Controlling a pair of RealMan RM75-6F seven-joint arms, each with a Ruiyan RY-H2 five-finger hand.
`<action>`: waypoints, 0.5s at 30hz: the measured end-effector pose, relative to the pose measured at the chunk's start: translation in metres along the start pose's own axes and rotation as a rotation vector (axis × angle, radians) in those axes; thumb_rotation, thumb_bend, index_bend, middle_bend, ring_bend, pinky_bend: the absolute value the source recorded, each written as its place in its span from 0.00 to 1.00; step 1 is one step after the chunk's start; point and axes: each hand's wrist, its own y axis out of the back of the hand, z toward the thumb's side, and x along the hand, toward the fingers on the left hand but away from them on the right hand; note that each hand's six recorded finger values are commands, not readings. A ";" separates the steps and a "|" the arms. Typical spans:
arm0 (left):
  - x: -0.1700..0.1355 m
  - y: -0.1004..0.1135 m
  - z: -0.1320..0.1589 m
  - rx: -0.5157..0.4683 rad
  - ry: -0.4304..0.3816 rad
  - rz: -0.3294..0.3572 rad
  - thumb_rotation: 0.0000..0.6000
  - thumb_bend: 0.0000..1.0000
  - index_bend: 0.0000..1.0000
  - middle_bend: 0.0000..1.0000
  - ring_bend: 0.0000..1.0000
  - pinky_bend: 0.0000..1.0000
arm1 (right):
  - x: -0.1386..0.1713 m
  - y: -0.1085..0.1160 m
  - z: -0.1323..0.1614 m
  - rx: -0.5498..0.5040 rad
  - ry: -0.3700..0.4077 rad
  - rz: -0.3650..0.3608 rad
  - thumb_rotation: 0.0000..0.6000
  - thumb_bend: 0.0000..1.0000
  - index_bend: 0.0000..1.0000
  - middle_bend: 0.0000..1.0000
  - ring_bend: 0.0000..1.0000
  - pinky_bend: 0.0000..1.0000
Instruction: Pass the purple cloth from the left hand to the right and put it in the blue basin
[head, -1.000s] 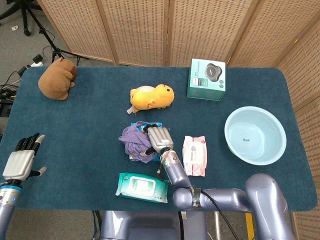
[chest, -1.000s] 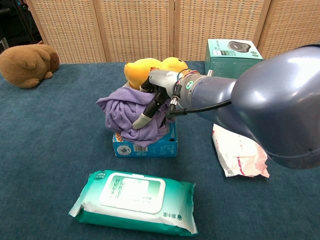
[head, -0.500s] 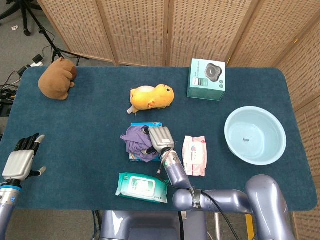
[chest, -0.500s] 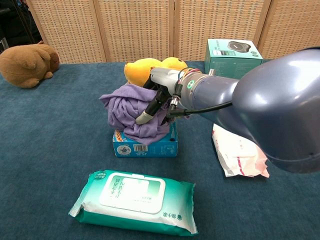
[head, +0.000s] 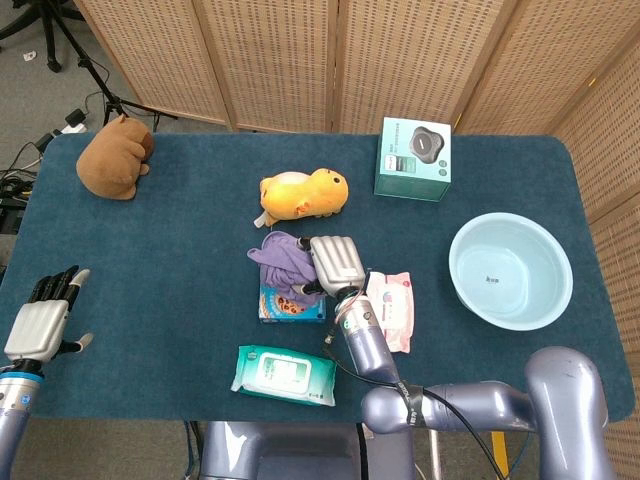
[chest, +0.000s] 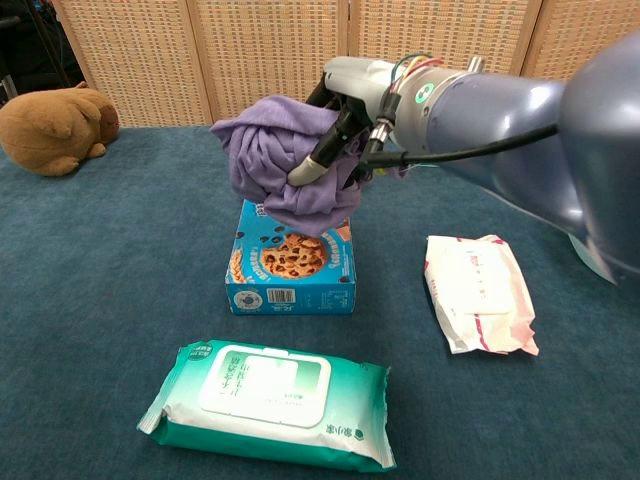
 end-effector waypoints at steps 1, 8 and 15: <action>0.000 0.000 0.000 0.000 0.001 0.001 1.00 0.21 0.00 0.00 0.00 0.00 | 0.001 0.004 0.000 0.003 0.001 -0.007 1.00 0.31 0.67 0.50 0.48 0.65; -0.002 0.002 0.002 0.004 -0.004 0.010 1.00 0.21 0.00 0.00 0.00 0.00 | 0.012 0.034 -0.008 0.017 -0.009 -0.068 1.00 0.31 0.67 0.49 0.48 0.65; -0.006 0.004 0.007 0.011 -0.020 0.025 1.00 0.21 0.00 0.00 0.00 0.00 | 0.030 0.077 -0.036 0.056 -0.031 -0.166 1.00 0.31 0.67 0.49 0.48 0.65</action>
